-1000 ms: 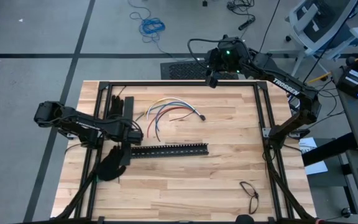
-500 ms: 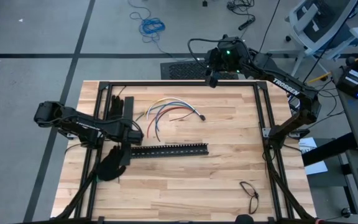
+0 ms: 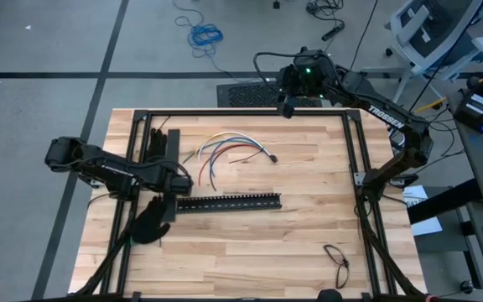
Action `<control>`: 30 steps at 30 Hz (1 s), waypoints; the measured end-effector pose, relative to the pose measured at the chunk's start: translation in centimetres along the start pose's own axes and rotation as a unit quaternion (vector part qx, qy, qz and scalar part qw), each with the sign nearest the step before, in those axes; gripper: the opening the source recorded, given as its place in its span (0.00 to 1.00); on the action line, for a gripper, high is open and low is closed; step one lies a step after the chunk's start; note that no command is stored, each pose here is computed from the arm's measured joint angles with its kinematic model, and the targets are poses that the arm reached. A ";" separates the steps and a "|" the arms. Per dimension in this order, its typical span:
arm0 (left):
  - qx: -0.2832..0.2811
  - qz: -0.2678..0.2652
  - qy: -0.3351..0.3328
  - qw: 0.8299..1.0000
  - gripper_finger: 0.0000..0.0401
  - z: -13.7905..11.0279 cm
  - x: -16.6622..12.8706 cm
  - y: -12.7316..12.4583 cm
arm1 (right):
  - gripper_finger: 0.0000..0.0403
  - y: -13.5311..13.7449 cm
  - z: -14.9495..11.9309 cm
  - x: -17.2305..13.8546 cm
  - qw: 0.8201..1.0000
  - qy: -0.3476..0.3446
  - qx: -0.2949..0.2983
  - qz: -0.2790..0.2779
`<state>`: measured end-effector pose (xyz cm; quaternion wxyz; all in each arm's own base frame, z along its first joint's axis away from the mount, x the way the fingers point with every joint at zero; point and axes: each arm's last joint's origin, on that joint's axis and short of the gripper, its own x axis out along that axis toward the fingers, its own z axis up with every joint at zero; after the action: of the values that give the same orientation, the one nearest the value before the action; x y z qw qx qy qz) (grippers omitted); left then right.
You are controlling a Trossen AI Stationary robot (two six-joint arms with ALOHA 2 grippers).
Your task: Ziptie cables
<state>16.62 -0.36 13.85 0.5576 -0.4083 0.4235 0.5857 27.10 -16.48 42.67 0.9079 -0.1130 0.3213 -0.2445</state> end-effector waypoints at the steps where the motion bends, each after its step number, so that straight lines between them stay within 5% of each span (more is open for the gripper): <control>1: 0.001 0.005 -0.006 1.000 0.56 0.0 0.0 0.1 | 0.57 0.0 0.0 0.0 1.000 0.000 0.000 0.000; 16: 0.007 -0.006 -0.030 1.000 0.56 -0.1 0.6 -0.5 | 0.57 0.0 0.1 0.0 1.000 -0.004 0.001 -0.003; 30: 0.105 -0.011 0.015 0.994 0.57 -0.4 0.4 -0.8 | 0.57 -0.1 0.2 0.0 1.000 -0.009 0.001 -0.006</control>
<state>17.44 -0.56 13.35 0.5973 -0.3615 0.4864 0.5253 27.19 -16.55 42.85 0.9094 -0.1164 0.3120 -0.2491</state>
